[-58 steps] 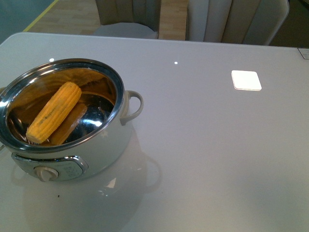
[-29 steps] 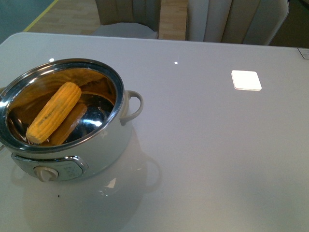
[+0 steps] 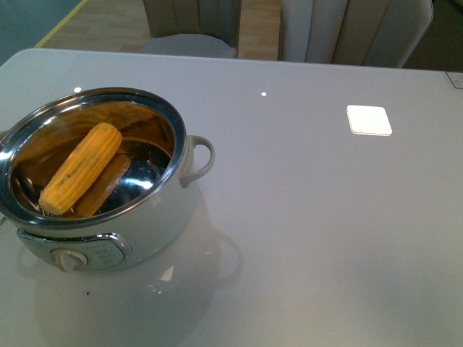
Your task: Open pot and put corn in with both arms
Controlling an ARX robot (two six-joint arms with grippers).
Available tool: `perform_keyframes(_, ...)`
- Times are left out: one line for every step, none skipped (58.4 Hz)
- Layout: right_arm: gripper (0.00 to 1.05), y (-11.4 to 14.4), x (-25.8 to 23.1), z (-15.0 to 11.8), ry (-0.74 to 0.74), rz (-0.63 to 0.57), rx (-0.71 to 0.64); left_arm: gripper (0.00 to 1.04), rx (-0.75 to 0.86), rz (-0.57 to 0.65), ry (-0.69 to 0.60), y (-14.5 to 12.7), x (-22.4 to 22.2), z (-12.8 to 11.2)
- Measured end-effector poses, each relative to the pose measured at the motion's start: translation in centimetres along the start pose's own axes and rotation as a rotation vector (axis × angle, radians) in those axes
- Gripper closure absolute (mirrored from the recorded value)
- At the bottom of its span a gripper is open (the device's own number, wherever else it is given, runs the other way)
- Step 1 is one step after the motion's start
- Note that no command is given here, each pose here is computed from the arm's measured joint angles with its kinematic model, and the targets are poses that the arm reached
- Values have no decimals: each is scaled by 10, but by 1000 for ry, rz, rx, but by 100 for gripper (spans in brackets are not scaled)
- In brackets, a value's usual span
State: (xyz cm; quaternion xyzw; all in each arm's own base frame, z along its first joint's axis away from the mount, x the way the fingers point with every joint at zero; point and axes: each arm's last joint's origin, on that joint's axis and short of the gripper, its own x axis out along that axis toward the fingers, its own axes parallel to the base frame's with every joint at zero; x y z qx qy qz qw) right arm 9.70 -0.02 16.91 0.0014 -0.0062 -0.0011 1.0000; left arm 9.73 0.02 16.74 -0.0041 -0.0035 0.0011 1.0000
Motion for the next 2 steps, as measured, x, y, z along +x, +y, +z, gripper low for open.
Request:
perform_keyframes(9, 0, 0, 0, 0, 0, 0, 7, 0, 0, 0, 0, 0, 0)
perform_keyframes(9, 0, 0, 0, 0, 0, 0, 7, 0, 0, 0, 0, 0, 0)
